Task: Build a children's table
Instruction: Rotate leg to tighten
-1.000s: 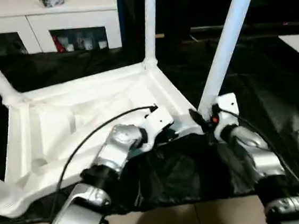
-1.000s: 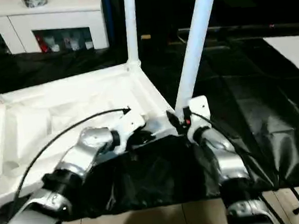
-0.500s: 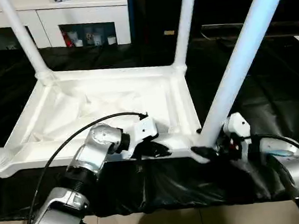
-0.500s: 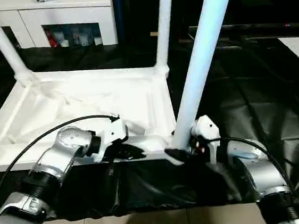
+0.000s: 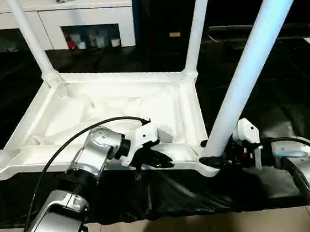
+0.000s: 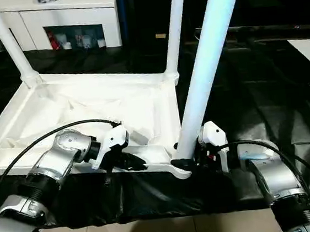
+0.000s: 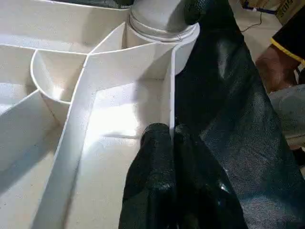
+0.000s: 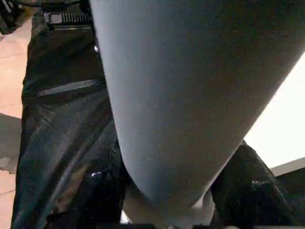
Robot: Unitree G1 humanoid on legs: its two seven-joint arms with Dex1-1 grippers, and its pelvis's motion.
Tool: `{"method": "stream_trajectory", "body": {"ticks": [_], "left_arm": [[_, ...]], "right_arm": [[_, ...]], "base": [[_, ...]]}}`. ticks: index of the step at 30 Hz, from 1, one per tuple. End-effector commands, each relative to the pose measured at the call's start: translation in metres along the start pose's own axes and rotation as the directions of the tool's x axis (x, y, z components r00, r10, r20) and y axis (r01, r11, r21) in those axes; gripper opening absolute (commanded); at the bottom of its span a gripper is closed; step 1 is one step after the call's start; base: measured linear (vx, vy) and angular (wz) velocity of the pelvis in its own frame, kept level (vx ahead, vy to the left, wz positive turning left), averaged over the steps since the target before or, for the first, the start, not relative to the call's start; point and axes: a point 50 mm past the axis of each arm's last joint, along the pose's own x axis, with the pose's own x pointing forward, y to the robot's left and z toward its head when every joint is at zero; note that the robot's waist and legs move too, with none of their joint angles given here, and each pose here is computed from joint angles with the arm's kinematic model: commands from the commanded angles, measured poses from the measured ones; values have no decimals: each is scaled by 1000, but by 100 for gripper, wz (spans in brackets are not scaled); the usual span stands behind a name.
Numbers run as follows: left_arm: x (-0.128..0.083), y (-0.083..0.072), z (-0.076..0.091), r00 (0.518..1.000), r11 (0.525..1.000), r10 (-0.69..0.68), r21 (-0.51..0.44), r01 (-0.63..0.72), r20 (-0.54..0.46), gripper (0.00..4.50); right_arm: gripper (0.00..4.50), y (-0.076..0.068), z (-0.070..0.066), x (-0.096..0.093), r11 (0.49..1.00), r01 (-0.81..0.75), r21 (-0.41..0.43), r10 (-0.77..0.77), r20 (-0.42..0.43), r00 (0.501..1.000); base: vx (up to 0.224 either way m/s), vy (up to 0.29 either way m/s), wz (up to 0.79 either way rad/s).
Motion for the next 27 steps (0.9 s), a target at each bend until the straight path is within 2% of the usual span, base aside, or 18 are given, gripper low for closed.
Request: {"method": "stream_trajectory", "body": {"ticks": [1,4,7,11,13,15,17,18,20,23,27], "left_arm": [[13,2,18,996,999,34,23,-37,85,0],[16,2,19,992,998,64,11,-66,104,0],[28,3,24,982,990,138,-10,-137,130,0],[44,3,32,967,978,207,-31,-205,149,0],[51,3,36,961,974,227,-43,-224,159,0],[67,2,47,949,965,261,-67,-253,175,0],[69,1,49,948,964,265,-67,-257,178,0],[73,0,52,945,963,267,-73,-258,187,0],[78,-1,57,943,963,269,-74,-260,197,0],[76,0,57,942,962,271,-68,-263,199,0],[67,1,51,946,964,265,-48,-260,187,0]], "right_arm": [[199,23,-18,29,990,-104,97,105,-6,994],[198,23,-19,32,991,-59,122,58,15,998],[197,17,-25,45,977,93,192,-98,18,995],[196,11,-29,61,931,230,283,-243,8,970],[195,10,-27,70,913,277,301,-291,1,957],[195,1,-25,92,837,412,359,-417,-69,906],[195,0,-24,96,823,431,370,-434,-82,897],[195,-2,-19,102,822,447,353,-451,-75,889],[265,-6,-9,112,824,462,328,-475,-42,879],[285,-8,-1,114,836,441,327,-467,0,884],[321,-8,-5,105,855,419,306,-440,0,898]], "base": [[0,0,0],[0,0,0],[0,0,0],[0,0,0],[0,0,0],[0,0,0],[0,0,0],[0,0,0],[0,0,0],[0,0,0],[0,0,0]]}}
